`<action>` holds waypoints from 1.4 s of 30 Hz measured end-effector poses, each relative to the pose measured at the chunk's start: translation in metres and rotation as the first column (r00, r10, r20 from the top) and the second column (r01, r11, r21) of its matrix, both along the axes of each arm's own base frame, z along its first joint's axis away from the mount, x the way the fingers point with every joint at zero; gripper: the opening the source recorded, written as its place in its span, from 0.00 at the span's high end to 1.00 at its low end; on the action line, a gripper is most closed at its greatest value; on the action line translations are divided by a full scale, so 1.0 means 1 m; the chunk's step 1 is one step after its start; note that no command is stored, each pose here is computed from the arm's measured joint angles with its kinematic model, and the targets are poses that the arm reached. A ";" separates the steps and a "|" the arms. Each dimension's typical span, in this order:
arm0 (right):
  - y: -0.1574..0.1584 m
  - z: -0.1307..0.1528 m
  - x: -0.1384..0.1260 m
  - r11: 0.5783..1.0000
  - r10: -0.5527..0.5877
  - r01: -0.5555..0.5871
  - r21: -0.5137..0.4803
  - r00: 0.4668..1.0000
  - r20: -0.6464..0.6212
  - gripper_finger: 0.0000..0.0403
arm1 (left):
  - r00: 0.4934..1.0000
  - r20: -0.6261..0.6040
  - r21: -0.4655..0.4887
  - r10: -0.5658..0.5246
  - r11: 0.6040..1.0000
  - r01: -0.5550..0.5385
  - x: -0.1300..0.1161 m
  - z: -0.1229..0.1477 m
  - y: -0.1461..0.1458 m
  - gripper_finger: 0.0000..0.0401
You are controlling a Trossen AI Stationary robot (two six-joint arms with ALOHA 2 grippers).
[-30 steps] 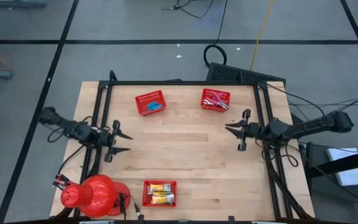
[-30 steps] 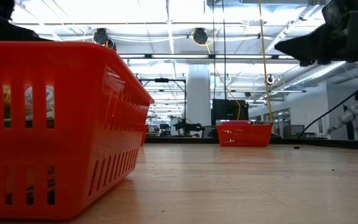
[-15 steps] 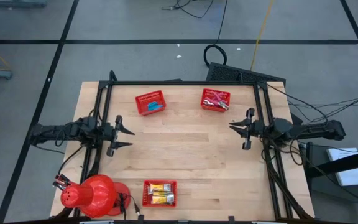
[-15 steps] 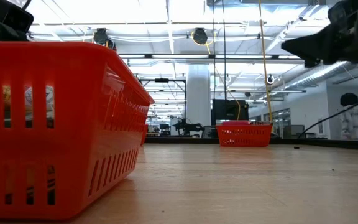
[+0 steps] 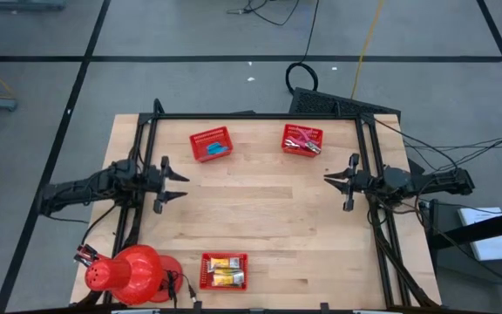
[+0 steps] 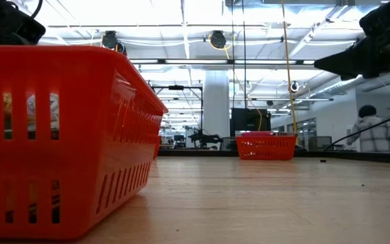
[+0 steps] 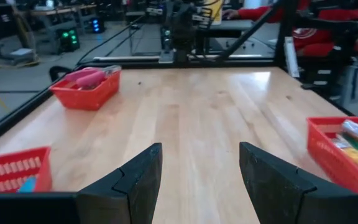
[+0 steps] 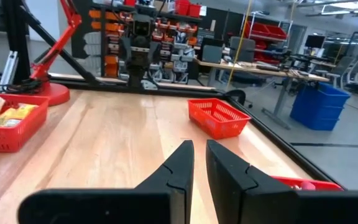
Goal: Pick & Place School Supplies
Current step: Return to Home Position
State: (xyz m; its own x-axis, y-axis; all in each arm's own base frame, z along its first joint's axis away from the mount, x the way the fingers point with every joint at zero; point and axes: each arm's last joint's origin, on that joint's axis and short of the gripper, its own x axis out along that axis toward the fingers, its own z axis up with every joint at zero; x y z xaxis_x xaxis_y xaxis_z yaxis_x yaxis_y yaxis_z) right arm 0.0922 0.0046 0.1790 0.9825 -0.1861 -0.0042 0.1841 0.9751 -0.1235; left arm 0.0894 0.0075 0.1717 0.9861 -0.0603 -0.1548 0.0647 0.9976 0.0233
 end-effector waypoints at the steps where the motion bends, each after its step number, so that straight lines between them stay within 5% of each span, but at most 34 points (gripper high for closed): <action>1: 0.000 0.000 0.000 1.000 -0.003 0.003 0.000 1.000 -0.007 0.92 | 1.000 -0.002 -0.003 0.010 1.000 -0.010 0.000 0.000 0.001 0.46; 15: 0.000 -0.001 0.003 1.000 -0.001 0.001 -0.003 0.994 0.109 0.91 | 0.993 0.012 0.003 0.121 0.993 -0.121 -0.001 0.001 0.009 0.46; 27: 0.000 -0.003 0.003 1.000 0.001 0.002 -0.030 0.996 0.086 0.91 | 0.963 0.013 0.014 0.269 0.963 -0.269 -0.002 0.002 0.014 0.46; 42: 0.001 -0.003 0.003 1.000 0.002 0.001 -0.031 0.996 0.085 0.92 | 0.962 0.013 0.015 0.272 0.962 -0.272 -0.002 0.002 0.014 0.45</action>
